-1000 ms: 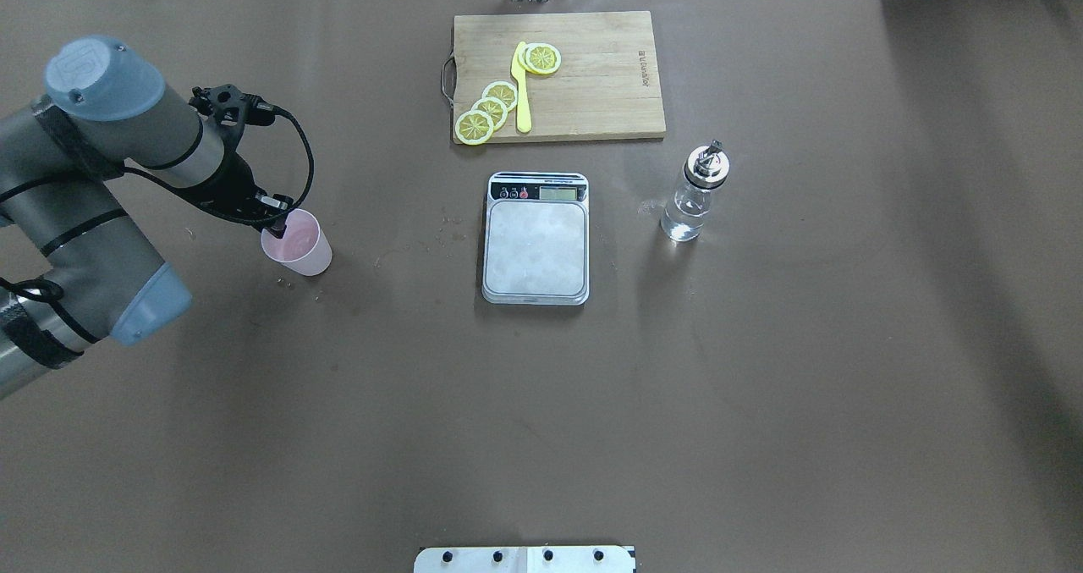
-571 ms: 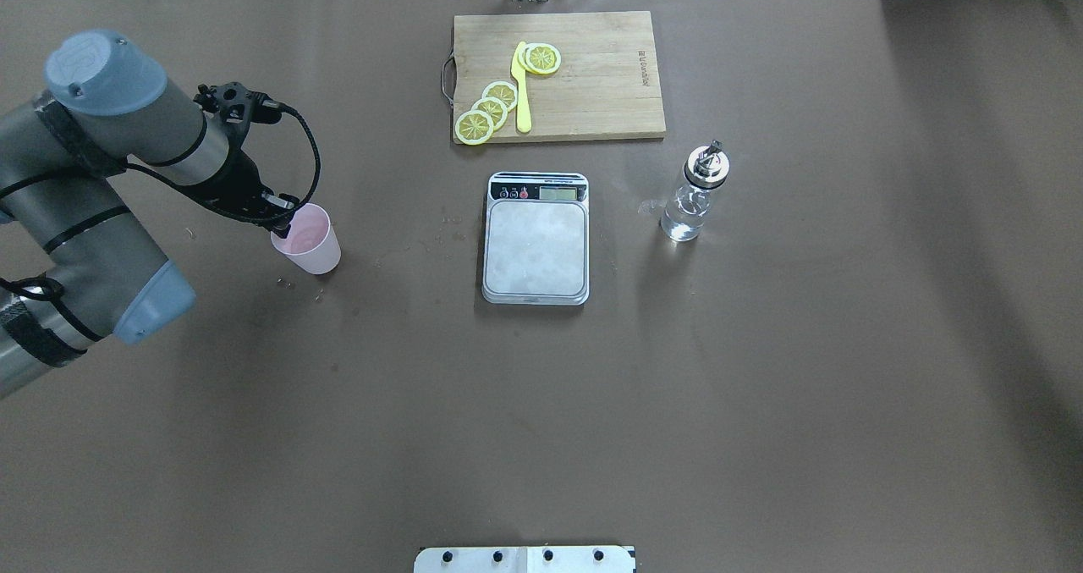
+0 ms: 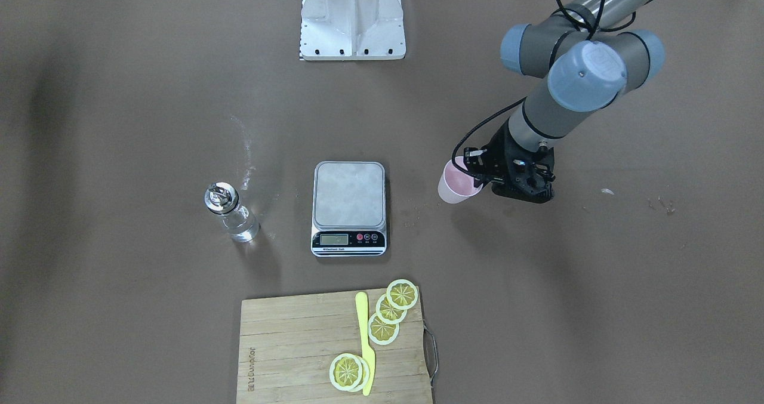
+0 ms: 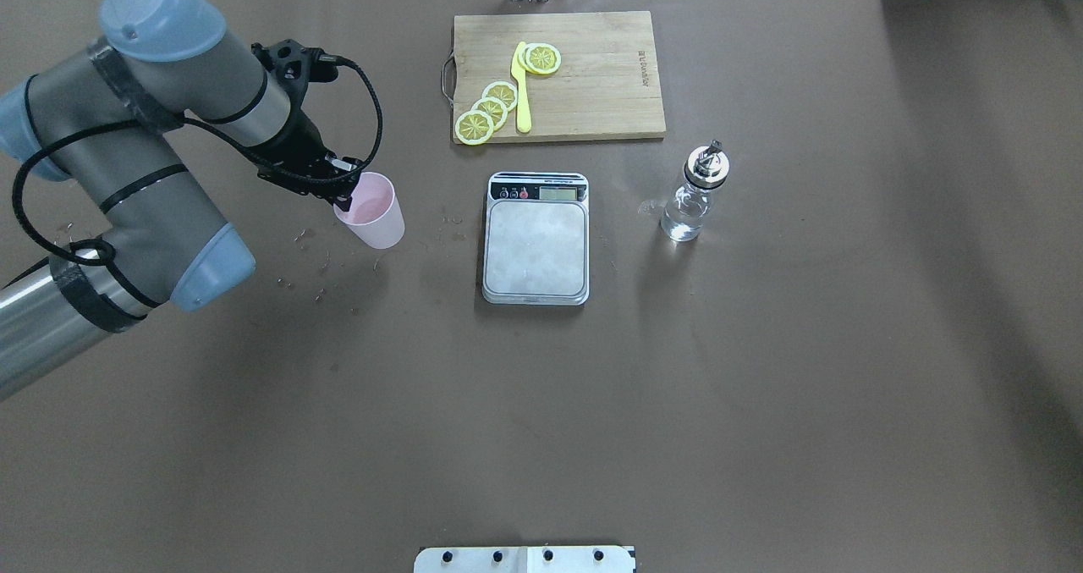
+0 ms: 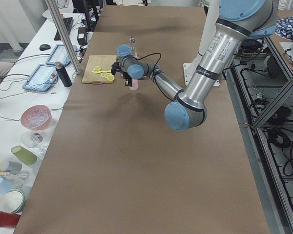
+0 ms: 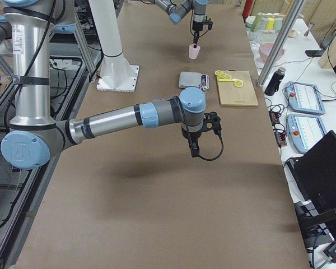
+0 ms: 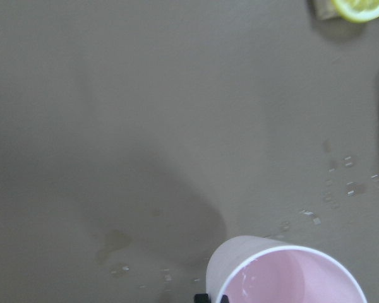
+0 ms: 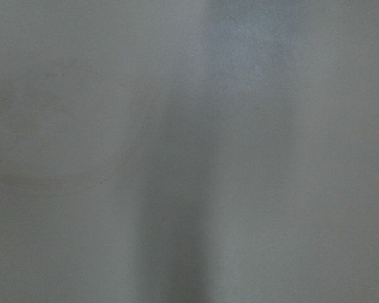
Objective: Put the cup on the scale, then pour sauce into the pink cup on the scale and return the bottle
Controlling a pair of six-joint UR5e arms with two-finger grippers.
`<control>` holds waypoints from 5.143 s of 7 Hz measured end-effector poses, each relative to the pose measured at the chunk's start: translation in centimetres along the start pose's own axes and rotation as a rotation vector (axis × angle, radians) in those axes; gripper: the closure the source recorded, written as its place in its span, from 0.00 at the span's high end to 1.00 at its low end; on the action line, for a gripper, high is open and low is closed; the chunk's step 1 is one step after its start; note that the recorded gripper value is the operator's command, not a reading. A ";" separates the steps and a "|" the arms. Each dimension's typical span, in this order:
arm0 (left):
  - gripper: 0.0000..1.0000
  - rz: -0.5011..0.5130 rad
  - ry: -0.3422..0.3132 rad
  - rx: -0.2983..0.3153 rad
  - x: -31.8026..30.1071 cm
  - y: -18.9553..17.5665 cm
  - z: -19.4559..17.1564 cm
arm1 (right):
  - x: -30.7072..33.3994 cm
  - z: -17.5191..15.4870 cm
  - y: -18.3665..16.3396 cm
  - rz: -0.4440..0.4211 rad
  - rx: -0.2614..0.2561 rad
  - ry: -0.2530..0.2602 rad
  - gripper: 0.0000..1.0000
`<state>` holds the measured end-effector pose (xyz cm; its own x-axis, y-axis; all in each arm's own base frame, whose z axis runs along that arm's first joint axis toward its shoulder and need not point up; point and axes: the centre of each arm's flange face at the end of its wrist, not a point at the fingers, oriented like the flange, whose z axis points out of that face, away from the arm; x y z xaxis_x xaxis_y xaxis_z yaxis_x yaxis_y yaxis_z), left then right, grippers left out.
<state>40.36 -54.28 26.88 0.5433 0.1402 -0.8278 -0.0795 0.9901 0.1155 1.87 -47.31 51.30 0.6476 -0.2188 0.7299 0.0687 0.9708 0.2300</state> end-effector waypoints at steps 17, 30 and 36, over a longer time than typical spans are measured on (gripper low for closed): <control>0.46 -0.026 -0.016 0.033 18.3 -1.9 5.6 | -6.1 1.6 -1.1 -0.185 0.009 -0.055 1.00; 0.97 0.060 -0.019 0.111 -2.8 -3.2 -5.8 | -23.7 10.4 -2.9 -0.508 0.089 -0.112 1.00; 0.97 0.119 -0.104 0.149 -15.9 0.7 -10.2 | -32.3 14.8 -3.3 -0.445 0.207 -0.052 1.00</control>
<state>23.15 -55.90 34.53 0.6212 0.2482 -0.7433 -0.0279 0.9549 0.2956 -30.49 -44.90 36.44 0.5507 -0.6177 0.5613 0.1748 0.7430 0.6461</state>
